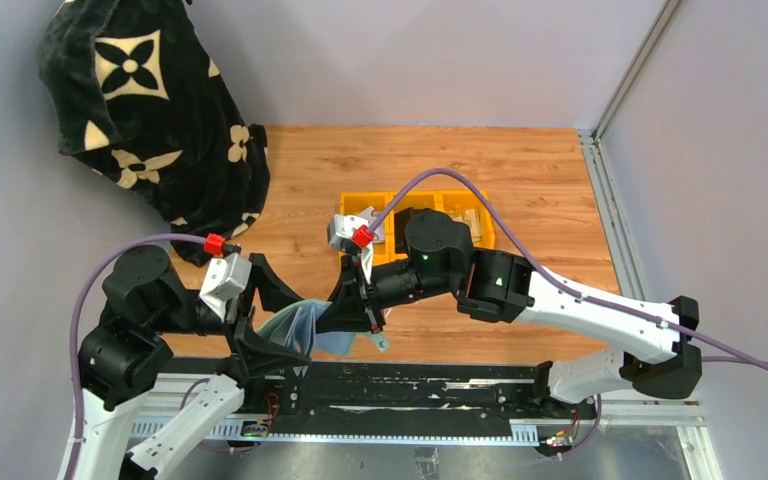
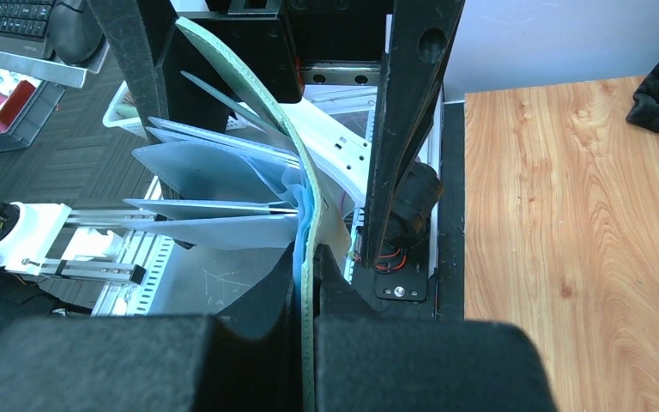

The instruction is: Take the credit cards out of the card holder

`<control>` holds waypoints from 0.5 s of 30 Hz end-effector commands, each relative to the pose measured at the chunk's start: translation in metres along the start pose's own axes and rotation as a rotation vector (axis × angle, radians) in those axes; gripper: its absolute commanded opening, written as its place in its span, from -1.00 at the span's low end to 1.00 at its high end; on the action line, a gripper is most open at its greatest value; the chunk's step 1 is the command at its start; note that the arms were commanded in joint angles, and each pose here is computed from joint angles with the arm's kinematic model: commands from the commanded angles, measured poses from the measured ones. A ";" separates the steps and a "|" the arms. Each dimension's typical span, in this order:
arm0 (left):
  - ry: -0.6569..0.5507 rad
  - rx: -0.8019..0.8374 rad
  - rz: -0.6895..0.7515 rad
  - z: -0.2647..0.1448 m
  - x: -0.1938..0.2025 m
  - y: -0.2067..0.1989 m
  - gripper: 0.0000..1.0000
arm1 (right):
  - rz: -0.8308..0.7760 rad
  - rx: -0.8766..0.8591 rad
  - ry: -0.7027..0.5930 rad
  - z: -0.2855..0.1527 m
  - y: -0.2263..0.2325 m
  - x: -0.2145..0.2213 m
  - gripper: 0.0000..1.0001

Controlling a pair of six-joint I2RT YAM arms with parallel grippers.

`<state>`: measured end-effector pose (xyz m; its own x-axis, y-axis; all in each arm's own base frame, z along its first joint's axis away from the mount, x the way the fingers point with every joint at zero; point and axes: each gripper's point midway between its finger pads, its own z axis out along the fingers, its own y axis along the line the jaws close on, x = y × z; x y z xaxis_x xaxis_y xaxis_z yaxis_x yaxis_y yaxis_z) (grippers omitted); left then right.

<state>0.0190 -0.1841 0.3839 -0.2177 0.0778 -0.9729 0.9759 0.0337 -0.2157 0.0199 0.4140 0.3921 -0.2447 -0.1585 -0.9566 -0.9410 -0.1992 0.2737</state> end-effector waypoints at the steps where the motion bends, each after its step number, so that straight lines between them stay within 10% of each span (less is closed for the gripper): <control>1: -0.004 -0.053 -0.003 0.002 0.002 0.013 0.62 | -0.032 -0.078 -0.074 -0.013 0.022 -0.025 -1.00; 15: -0.010 -0.055 -0.004 0.001 -0.004 0.012 0.63 | -0.022 -0.098 -0.084 -0.019 0.018 -0.027 -1.00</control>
<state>0.0239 -0.1847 0.3836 -0.2140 0.0730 -0.9741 0.9761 0.0540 -0.2104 0.0253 0.4082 0.3944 -0.2624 -0.1500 -0.9532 -0.9347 -0.2058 0.2897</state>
